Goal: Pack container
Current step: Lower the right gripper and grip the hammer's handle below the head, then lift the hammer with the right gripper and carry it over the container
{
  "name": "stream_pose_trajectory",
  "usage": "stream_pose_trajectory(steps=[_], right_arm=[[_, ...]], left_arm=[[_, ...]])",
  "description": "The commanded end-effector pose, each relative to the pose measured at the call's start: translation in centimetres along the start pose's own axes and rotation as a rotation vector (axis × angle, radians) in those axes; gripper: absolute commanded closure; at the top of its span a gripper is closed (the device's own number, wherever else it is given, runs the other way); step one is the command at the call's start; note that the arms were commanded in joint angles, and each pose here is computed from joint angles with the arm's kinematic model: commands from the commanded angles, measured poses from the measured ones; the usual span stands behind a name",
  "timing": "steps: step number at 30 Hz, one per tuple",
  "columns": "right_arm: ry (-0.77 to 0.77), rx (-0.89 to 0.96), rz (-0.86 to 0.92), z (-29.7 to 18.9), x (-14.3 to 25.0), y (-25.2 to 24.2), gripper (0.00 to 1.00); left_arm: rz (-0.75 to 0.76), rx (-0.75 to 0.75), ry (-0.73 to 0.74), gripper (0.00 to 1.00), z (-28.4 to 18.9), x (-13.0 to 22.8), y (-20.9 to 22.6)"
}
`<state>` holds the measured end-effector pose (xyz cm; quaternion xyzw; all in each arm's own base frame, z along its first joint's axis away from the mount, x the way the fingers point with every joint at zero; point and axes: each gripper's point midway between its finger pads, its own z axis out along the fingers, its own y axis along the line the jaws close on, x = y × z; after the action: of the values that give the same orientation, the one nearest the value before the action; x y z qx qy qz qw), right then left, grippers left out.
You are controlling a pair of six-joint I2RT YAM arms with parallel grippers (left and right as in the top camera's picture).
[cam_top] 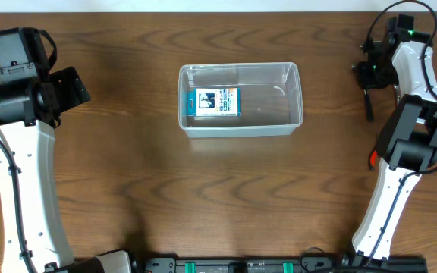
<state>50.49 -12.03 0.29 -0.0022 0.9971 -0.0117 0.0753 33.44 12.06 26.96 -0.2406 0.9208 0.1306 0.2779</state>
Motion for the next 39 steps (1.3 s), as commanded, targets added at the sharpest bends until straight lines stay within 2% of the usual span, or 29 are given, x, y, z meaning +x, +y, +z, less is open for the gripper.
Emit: stream_pose_trajectory(steps=[1, 13, 25, 31, 39], right_arm=[[0.027, 0.007, 0.013, 0.5, 0.6, -0.3, 0.95], [-0.021, 0.016, -0.005, -2.5, -0.5, 0.4, 0.96], [-0.223, 0.045, -0.096, -12.9, -3.3, 3.4, 0.95], [-0.315, 0.052, -0.265, -18.9, -3.3, 7.5, 0.94], [-0.396, 0.021, -0.554, -23.9, -2.0, 17.3, 0.94]], left_arm=[[0.013, -0.024, -0.005, 0.02, 0.0, -0.2, 0.5], [0.013, -0.024, -0.005, 0.02, 0.0, -0.2, 0.5], [0.013, -0.024, -0.005, 0.02, 0.0, -0.2, 0.5], [0.013, -0.024, -0.005, 0.02, 0.0, -0.2, 0.5], [0.013, -0.024, -0.005, 0.02, 0.0, -0.2, 0.5]])
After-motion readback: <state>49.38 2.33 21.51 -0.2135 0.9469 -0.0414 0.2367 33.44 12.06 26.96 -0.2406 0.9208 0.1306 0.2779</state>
